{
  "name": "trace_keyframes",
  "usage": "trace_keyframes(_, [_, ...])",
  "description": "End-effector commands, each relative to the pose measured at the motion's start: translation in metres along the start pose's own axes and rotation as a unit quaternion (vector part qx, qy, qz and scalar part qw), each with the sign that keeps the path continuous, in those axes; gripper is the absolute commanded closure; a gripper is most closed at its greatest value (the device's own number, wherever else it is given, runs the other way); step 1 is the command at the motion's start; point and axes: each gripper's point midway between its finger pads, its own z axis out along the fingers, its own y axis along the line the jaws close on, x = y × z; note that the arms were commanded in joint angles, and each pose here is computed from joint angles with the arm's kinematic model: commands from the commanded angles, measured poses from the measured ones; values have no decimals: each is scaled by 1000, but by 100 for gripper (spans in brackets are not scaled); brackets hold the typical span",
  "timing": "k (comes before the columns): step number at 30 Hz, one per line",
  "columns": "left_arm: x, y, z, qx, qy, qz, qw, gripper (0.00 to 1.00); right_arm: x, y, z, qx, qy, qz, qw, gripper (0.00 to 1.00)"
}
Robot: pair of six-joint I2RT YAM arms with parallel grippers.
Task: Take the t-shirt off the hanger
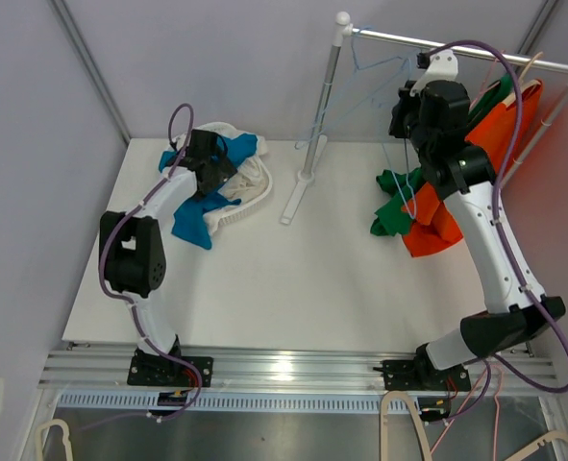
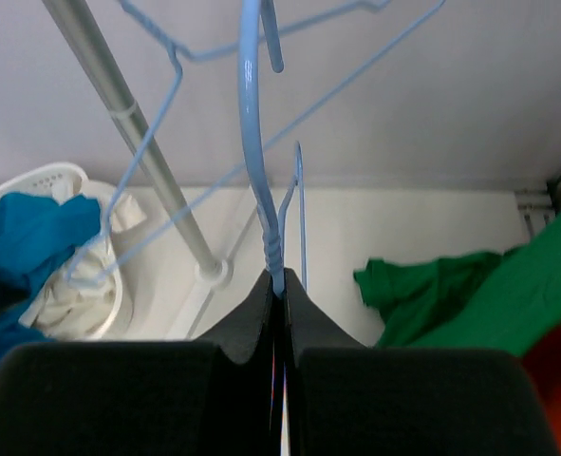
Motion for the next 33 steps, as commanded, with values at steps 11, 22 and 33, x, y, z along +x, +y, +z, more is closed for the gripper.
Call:
trace_keyframes(11, [-40,-56,-128,130,-138,64,980,1,-77,-2,53,85,-127,-14,988,100])
trace_keyframes(22, [-25,-59,-126,161,-130,86,975,1,-80,15,119,89,-143,-45,985,100])
trace_keyframes(33, [-23,-64,-130,172,-127,96,972,0,-43,14,122,59,-95,-20,993,25])
